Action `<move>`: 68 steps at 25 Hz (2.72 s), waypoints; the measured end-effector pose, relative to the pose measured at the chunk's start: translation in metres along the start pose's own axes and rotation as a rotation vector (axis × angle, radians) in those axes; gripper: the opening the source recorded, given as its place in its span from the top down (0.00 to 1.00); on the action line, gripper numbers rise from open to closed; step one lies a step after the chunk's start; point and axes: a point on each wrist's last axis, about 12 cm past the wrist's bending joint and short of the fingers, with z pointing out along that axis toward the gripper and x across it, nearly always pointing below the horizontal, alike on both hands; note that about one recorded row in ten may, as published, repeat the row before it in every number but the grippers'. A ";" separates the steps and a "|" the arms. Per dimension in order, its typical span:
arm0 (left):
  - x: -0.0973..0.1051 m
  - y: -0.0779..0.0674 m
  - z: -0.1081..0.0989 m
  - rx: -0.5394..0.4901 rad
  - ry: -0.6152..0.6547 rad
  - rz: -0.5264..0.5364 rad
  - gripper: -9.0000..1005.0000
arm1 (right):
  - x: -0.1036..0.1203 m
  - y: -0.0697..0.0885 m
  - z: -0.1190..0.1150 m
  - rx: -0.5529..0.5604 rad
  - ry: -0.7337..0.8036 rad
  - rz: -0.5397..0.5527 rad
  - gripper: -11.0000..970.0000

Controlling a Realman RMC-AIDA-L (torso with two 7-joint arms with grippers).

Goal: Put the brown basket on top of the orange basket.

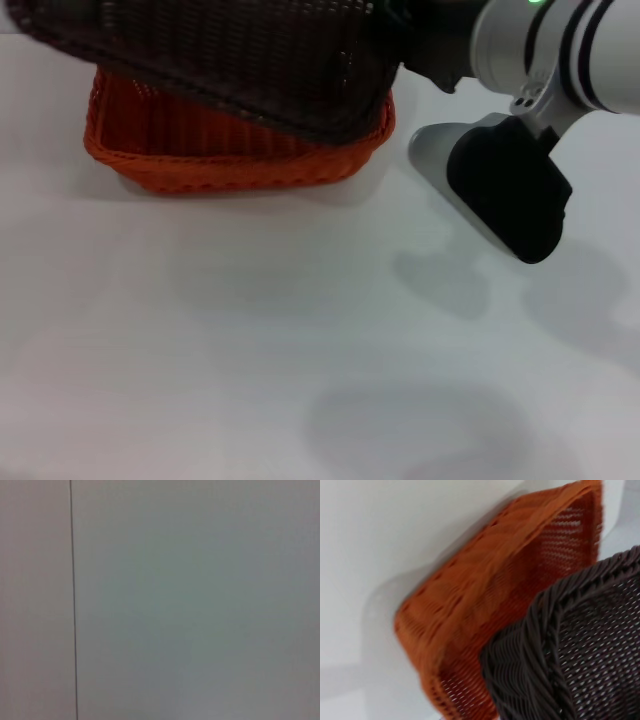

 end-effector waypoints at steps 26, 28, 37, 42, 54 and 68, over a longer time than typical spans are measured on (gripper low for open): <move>0.001 0.001 0.000 -0.007 0.010 -0.027 0.31 | 0.018 0.031 -0.004 -0.003 0.071 0.112 0.34; 0.001 0.002 0.001 -0.007 0.010 -0.024 0.31 | 0.014 0.030 -0.010 0.018 0.064 0.147 0.22; -0.002 -0.001 0.004 0.004 0.001 -0.013 0.31 | -0.019 0.018 -0.027 0.146 -0.078 0.440 0.22; -0.002 0.002 0.002 -0.003 -0.006 -0.019 0.31 | -0.042 0.009 -0.029 0.229 -0.172 0.684 0.22; 0.000 0.005 0.000 0.002 -0.001 -0.003 0.31 | -0.049 0.001 -0.060 0.213 -0.248 1.045 0.22; -0.001 0.008 -0.002 -0.009 -0.014 -0.006 0.31 | 0.015 0.089 -0.072 1.068 -0.003 1.932 0.22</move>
